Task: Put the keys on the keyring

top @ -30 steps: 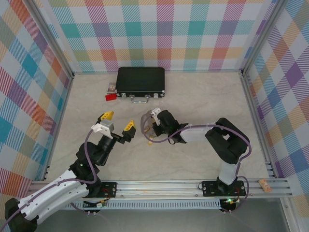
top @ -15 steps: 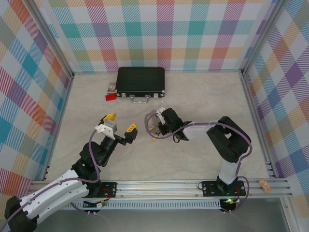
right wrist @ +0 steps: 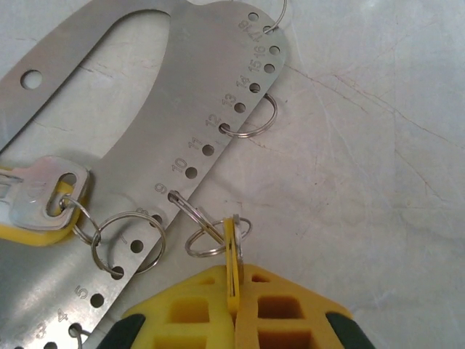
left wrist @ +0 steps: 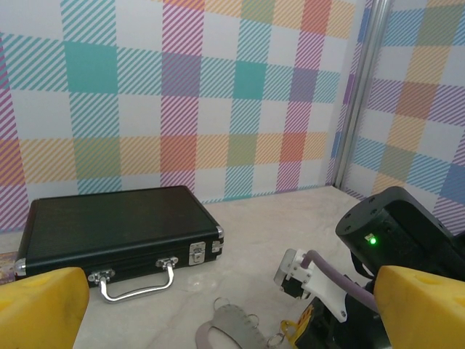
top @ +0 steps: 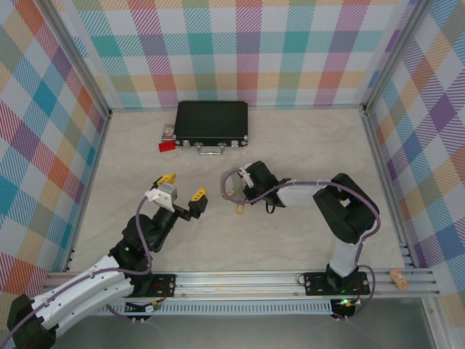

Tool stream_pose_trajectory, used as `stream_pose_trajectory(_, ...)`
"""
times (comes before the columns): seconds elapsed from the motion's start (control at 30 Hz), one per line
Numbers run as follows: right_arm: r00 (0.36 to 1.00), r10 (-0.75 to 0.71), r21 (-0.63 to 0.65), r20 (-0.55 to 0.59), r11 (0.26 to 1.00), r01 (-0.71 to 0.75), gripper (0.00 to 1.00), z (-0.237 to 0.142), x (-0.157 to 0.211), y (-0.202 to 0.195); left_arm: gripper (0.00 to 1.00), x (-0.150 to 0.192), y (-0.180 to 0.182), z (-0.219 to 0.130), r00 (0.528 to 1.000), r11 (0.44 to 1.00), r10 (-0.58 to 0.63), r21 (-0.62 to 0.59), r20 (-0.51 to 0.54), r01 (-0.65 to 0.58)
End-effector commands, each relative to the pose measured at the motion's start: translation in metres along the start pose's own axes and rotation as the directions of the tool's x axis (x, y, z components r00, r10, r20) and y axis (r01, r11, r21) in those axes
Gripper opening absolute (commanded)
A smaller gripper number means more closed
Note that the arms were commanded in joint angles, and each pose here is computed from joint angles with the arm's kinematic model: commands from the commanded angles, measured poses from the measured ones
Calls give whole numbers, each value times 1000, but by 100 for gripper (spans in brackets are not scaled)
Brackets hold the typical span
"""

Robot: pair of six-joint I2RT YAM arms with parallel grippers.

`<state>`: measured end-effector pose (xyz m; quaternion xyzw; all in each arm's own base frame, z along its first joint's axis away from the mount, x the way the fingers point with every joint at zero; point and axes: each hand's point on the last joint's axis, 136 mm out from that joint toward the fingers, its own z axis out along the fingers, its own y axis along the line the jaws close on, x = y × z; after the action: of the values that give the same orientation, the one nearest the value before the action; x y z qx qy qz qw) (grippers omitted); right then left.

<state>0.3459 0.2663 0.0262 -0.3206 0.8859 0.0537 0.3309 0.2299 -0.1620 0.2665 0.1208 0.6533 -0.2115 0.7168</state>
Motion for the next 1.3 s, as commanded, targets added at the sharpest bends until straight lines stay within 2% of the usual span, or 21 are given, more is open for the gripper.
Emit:
stream_pose_trajectory(0.0, 998, -11, 0, -59, 1000, 11, 1, 3, 11, -4, 100, -1, -4, -3, 999, 999, -29, 25, 18, 28)
stream_pose_trajectory(0.5, 991, 1, 31, -136, 1000, 3, 9, 6, 22, -12, 100, 0, -3, -4, 999, 999, -32, 25, 13, 31)
stream_pose_trajectory(0.63, 987, 30, 73, -155, 997, -19, 22, 4, 24, -19, 100, 0, -3, -3, 999, 999, -32, 26, 14, 32)
stream_pose_trajectory(1.13, 960, 236, 257, -152, 947, -193, 35, -17, 37, -63, 100, 0, -4, -4, 999, 999, -35, 29, 10, 35)
stream_pose_trajectory(1.27, 953, 262, 265, -150, 940, -216, 39, -20, 38, -67, 100, 0, -3, -5, 999, 999, -37, 28, 8, 37)
